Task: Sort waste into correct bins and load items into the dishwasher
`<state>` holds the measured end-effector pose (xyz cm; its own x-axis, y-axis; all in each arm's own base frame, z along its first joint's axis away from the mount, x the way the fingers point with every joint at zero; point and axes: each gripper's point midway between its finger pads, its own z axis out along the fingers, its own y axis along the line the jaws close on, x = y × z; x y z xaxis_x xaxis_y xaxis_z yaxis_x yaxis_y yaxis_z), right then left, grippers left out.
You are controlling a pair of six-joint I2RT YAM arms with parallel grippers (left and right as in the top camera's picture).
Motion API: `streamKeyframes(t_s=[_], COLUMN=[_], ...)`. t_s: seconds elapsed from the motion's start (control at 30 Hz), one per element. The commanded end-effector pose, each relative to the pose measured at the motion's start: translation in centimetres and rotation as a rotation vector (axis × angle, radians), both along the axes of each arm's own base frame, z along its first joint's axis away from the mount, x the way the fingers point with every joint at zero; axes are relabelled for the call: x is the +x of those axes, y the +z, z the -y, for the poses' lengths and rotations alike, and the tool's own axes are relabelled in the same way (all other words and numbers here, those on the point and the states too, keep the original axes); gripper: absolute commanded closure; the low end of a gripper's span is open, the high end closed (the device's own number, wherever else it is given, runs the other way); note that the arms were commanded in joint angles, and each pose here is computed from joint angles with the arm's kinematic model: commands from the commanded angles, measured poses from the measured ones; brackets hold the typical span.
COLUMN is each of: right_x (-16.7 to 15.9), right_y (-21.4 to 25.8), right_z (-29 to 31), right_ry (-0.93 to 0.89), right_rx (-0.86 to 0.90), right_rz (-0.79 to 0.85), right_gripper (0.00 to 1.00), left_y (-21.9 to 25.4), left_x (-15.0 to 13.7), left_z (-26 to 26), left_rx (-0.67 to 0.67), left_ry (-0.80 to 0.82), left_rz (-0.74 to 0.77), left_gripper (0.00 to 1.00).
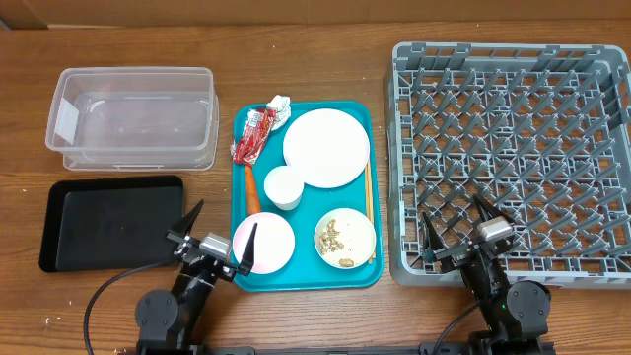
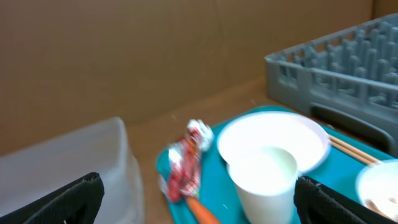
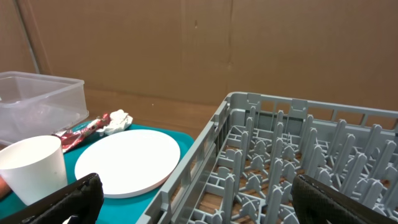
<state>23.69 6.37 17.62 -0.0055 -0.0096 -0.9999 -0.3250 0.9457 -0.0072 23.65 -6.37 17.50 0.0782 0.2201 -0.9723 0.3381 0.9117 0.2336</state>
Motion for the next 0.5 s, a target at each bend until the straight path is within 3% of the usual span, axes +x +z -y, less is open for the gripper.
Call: streamKeyframes(t_s=[0.0, 0.27, 0.37, 0.47], right_x=[0.0, -0.2, -0.3, -1.4], right_y=[-0.1, 0.0, 0.1, 1.0], right_z=[0.1, -0.5, -0.8, -3.0], right_ry=[-0.003, 0.032, 0.053, 0.192], right_rx=[0.000, 0.002, 0.003, 0.006], right_rz=[0.008, 0.011, 0.016, 0.044], right_gripper=[0.00, 0.00, 0.00, 0.00], left_y=[1.4, -0.1, 0.0, 1.1], left_x=[0.2, 0.2, -0.2, -1.1], left_z=[-0.9, -0.8, 0.3, 2.2], left_rx=[0.113, 0.143, 0.142, 0.139], left_ry=[0.058, 0.050, -0.020, -0.140], left_rz=[0.104, 0.050, 0.058, 0.115], left_gripper=[0.00, 0.00, 0.00, 0.00])
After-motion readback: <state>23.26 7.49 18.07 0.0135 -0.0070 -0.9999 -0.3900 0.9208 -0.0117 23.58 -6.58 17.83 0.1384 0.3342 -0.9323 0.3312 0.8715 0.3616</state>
